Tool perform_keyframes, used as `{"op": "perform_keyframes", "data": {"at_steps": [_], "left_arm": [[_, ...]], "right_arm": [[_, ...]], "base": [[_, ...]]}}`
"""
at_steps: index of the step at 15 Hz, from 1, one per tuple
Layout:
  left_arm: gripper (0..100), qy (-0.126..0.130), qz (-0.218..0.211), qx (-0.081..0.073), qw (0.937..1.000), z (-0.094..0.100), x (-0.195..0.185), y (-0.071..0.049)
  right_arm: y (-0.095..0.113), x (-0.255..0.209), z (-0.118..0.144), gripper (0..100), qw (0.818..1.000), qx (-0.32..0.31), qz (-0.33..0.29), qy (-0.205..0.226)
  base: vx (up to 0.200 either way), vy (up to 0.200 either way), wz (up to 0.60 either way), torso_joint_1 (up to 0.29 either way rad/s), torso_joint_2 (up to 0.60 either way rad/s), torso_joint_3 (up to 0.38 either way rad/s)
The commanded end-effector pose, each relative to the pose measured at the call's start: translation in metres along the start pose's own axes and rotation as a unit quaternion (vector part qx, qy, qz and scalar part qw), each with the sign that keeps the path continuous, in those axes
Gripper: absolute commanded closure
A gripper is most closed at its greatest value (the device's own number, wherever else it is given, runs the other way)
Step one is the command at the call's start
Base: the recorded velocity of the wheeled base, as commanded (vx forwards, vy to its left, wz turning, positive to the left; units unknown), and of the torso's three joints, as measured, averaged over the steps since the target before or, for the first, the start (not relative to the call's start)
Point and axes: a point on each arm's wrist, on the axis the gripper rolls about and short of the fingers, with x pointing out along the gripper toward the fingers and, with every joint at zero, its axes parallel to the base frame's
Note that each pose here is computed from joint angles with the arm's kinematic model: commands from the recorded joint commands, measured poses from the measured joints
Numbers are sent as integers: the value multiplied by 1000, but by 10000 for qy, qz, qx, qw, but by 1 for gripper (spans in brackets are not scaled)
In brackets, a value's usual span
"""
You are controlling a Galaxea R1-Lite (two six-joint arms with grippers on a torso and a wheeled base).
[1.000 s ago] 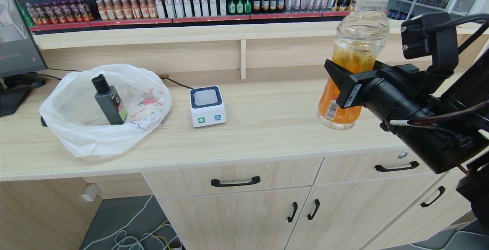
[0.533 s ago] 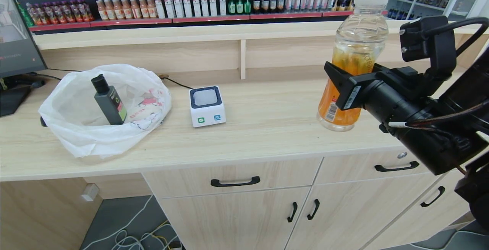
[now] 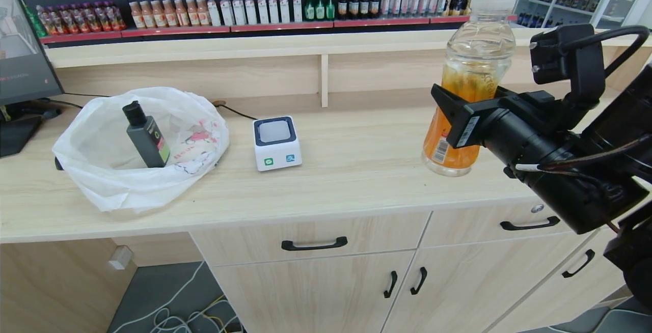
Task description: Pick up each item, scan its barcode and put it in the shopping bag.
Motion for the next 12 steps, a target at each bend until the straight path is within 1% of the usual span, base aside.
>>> {"op": "perform_keyframes", "data": {"at_steps": [1,7,12], "left_arm": [[0,-2,6,-3,10000,0,0,0],[0,-2,6,-19,10000,0,0,0],[0,-2,6,-11,10000,0,0,0]], "right_arm": [[1,2,-3,100,10000,-5,3,6],[2,4,-6,100,10000,-6,-28,-33],[1,4,-1,100,9999,9,-45,-118]], "base": [[0,200,0,2,-7,7],[0,200,0,8,3,1],[0,200,0,1,4,3]]}}
